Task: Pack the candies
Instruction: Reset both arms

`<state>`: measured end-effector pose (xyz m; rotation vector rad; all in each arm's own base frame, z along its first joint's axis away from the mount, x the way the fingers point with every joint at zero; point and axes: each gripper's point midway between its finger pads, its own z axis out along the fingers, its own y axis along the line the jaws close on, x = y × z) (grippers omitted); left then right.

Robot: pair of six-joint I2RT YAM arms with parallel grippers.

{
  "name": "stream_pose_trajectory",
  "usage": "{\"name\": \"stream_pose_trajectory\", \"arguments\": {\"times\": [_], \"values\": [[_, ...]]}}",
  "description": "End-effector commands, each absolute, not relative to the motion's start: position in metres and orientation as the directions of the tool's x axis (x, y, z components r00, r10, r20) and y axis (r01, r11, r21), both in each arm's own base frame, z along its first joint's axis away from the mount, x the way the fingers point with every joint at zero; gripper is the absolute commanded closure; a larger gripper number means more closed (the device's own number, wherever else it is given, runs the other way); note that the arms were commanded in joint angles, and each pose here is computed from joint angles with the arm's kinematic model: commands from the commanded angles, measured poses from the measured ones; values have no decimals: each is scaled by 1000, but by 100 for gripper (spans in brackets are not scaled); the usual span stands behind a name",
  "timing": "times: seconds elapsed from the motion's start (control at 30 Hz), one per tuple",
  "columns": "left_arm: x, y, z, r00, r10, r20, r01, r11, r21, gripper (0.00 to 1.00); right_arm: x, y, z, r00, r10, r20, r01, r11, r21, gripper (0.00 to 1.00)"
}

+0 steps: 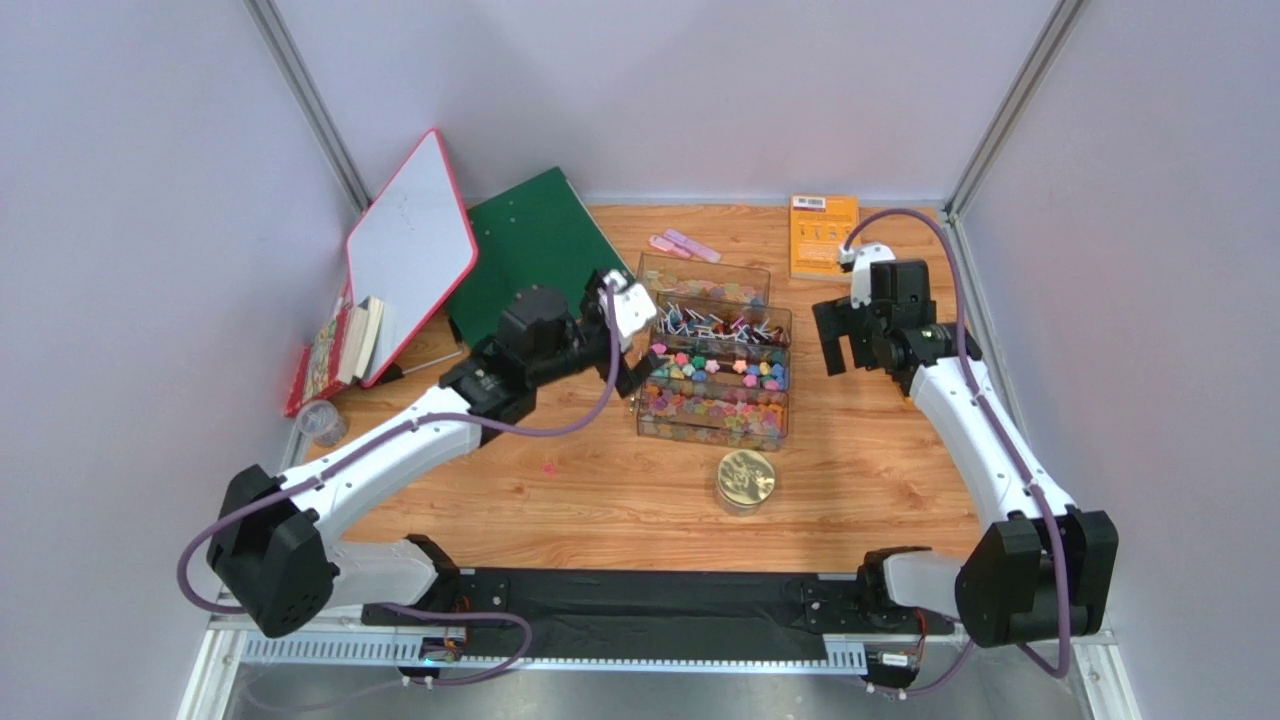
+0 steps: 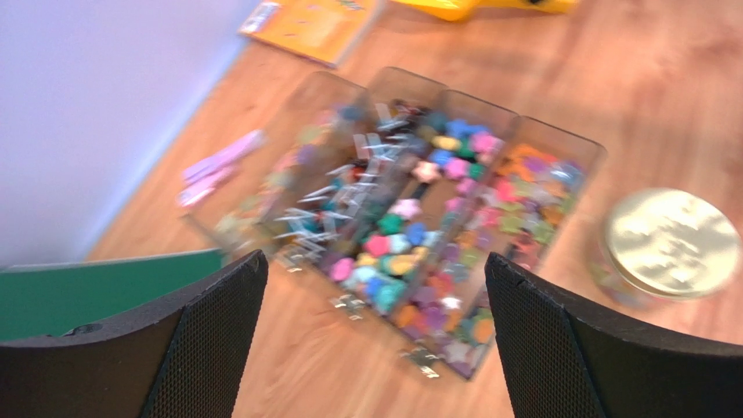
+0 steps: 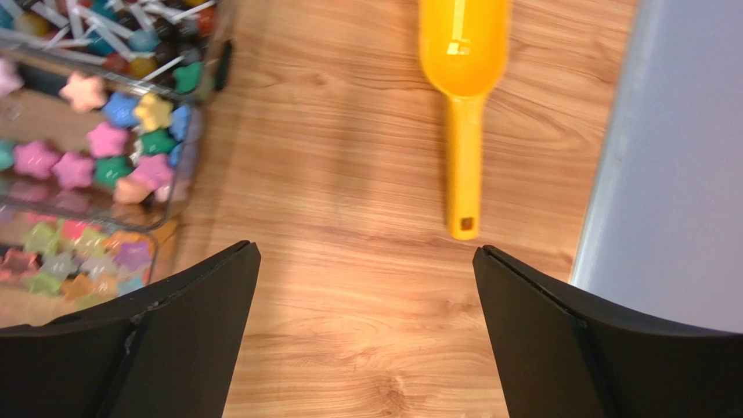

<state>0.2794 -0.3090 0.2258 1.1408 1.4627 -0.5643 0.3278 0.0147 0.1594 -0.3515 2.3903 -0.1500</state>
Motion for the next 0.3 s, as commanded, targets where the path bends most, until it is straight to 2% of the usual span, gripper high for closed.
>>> {"name": "stream_pose_trajectory", "arguments": {"times": [0.0,0.07,0.13,0.27], "values": [[318,-238,230,-154,441,-884,730,654,199,0,341,-23,212,-594,-140,-792,113,961,-254,0],[335,-202,243,-256,366,-895,636,760,129,0,338,-29,221,-575,-115,-810,144,960,-239,0],[336,-177,239,-328,324,-888,586,807,78,0,335,-38,225,-565,-99,-819,170,958,-233,0],[332,-135,251,-284,311,-907,492,859,141,0,328,-49,231,-543,-51,-838,214,957,-197,0]]}}
